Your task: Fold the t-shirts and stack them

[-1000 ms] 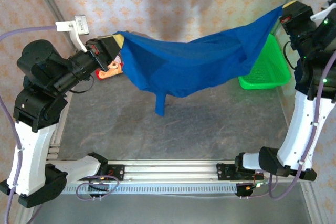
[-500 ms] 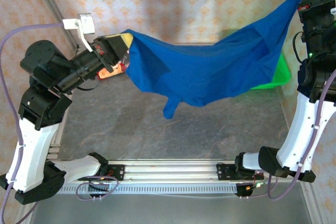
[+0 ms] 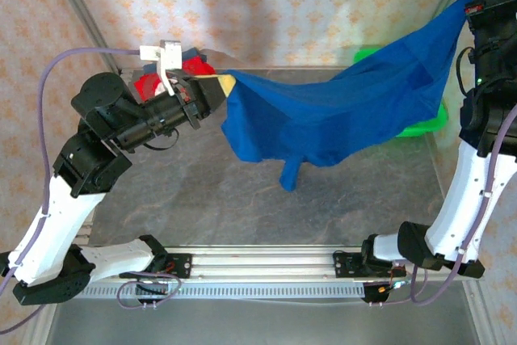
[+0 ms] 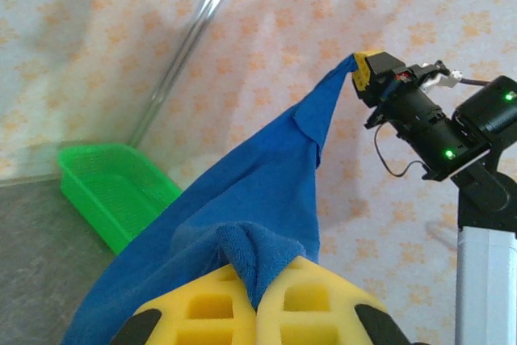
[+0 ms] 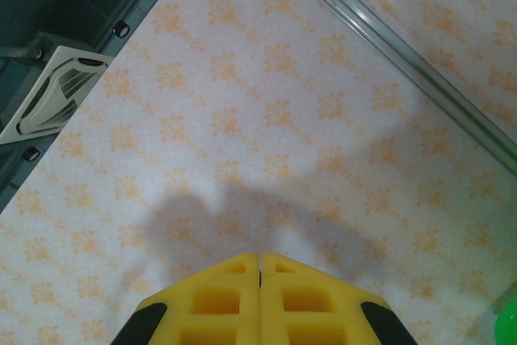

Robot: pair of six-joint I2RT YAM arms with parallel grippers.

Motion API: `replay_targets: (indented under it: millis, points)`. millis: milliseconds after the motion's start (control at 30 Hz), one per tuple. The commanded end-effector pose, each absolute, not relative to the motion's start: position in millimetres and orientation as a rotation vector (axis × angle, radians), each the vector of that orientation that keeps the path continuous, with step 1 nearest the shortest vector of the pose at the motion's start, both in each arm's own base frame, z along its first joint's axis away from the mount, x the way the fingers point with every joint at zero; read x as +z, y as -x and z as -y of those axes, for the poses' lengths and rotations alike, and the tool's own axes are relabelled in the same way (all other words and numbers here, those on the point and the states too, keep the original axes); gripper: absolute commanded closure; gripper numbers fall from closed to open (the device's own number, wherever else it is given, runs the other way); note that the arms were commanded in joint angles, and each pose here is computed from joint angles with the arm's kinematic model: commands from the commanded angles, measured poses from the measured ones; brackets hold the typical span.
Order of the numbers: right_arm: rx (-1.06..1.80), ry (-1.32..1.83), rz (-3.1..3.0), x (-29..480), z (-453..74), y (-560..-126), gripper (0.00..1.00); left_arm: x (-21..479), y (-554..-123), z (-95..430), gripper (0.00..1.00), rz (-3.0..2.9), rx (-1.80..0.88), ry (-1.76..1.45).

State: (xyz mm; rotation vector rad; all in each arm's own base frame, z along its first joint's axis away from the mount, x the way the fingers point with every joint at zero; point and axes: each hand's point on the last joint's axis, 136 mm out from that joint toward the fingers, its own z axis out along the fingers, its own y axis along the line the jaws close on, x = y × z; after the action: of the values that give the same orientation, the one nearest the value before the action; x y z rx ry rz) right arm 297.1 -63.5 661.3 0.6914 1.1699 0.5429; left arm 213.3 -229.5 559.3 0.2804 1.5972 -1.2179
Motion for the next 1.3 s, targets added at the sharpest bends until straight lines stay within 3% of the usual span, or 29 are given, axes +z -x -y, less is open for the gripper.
replay_targets:
  millis: [0,333,567,867,1067,1267]
  points:
    - [0.474,-0.676,-1.086,685,71,-273,1.00,574,-209,239,1.00,-1.518,-1.216,-0.325]
    - [0.418,-0.707,-0.988,703,82,-247,1.00,574,-195,257,1.00,-1.501,-1.245,-0.385]
    - [0.630,-0.617,-1.093,701,55,-298,1.00,540,-215,238,1.00,-1.621,-1.104,-0.248]
    - [0.915,-0.459,-1.545,597,-46,-429,1.00,458,-256,175,1.00,-1.823,-0.646,-0.001]
    - [0.905,-0.354,-1.828,500,-114,-496,1.00,387,-277,140,1.00,-1.950,-0.420,0.117]
    - [0.824,-0.308,-2.012,410,-138,-550,1.00,323,-288,111,1.00,-2.038,-0.207,0.238]
